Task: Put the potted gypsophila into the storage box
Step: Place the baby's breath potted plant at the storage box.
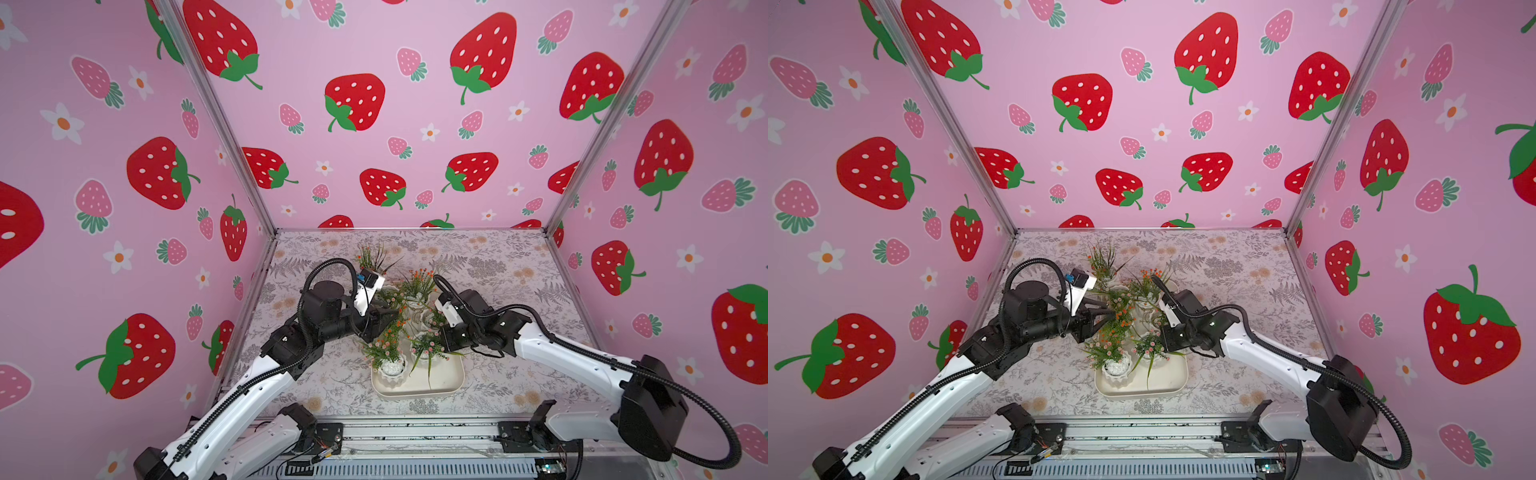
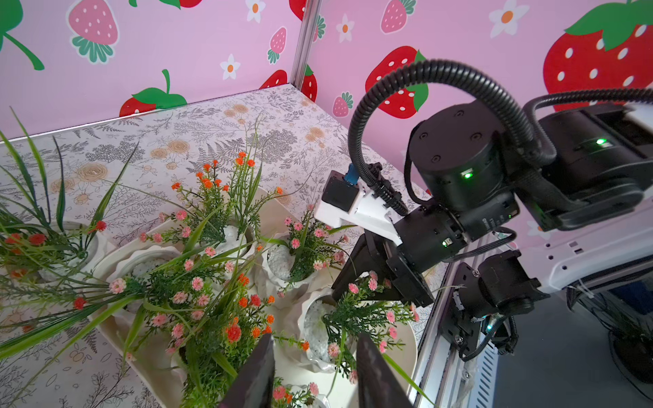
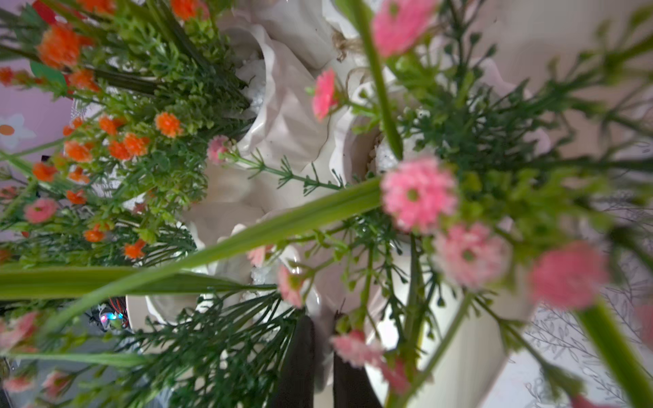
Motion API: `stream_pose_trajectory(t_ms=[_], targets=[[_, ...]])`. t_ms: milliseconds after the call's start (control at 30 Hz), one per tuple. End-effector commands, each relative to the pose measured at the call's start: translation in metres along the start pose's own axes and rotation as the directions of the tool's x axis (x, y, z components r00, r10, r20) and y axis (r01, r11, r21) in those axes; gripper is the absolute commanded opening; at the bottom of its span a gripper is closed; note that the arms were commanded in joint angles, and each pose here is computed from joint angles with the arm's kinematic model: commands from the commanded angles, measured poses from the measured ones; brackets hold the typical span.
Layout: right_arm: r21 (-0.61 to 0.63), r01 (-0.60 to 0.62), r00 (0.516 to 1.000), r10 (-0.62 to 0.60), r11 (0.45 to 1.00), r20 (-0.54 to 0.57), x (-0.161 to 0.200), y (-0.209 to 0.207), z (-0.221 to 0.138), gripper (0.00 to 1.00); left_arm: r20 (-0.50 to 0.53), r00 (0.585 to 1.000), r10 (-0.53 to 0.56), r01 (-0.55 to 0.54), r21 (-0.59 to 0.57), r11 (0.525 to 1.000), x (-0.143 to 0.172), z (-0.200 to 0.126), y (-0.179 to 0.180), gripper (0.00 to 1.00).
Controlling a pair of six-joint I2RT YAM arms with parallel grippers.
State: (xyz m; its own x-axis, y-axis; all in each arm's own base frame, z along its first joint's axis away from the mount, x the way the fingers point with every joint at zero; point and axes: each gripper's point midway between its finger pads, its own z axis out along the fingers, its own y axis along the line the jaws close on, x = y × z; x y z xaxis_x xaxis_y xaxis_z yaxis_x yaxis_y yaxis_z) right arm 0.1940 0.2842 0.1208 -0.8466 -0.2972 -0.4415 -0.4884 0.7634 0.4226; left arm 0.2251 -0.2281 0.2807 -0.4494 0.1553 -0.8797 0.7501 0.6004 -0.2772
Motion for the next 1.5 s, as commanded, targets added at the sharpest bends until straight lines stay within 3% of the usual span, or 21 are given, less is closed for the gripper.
stream_pose_trajectory(t_ms=[0,400,600,867,1067,1200,1333,1467], targets=[[-0.025,-0.054,0.986,0.058,0.998,0.159,-0.037,0.009,-0.003,0.00,-0.005,1.000,0.029,-0.029,-0.004,1.000,0.001,-0.002,-0.002,0.41],[-0.073,-0.138,0.952,0.152,0.988,0.265,-0.051,0.011,0.011,0.00,-0.025,0.999,0.039,-0.039,-0.007,0.999,0.005,0.002,-0.001,0.41],[-0.073,-0.135,0.964,0.148,0.988,0.219,-0.041,0.011,0.023,0.01,-0.035,0.999,0.042,-0.042,-0.012,0.999,0.007,0.003,0.001,0.41],[-0.073,-0.127,0.971,0.139,0.989,0.197,-0.038,0.013,0.020,0.27,-0.038,0.998,0.052,-0.053,-0.031,0.998,0.008,0.003,0.004,0.42],[-0.049,-0.081,0.971,0.090,0.996,0.221,-0.036,0.013,-0.009,0.36,-0.038,0.998,0.056,-0.058,-0.061,0.996,0.006,0.002,0.009,0.42],[-0.035,-0.040,0.946,0.049,0.999,0.321,-0.037,0.008,-0.046,0.41,-0.028,0.999,0.022,-0.025,-0.125,0.992,0.002,-0.003,0.023,0.44],[-0.005,-0.009,0.917,0.011,1.000,0.399,-0.044,-0.003,-0.086,0.45,0.006,0.994,-0.114,0.112,-0.228,0.967,-0.006,-0.012,0.051,0.45],[0.040,-0.016,0.910,-0.002,0.999,0.415,-0.054,-0.023,-0.114,0.47,0.049,0.959,-0.281,0.281,-0.323,0.904,-0.010,-0.025,0.084,0.45]])
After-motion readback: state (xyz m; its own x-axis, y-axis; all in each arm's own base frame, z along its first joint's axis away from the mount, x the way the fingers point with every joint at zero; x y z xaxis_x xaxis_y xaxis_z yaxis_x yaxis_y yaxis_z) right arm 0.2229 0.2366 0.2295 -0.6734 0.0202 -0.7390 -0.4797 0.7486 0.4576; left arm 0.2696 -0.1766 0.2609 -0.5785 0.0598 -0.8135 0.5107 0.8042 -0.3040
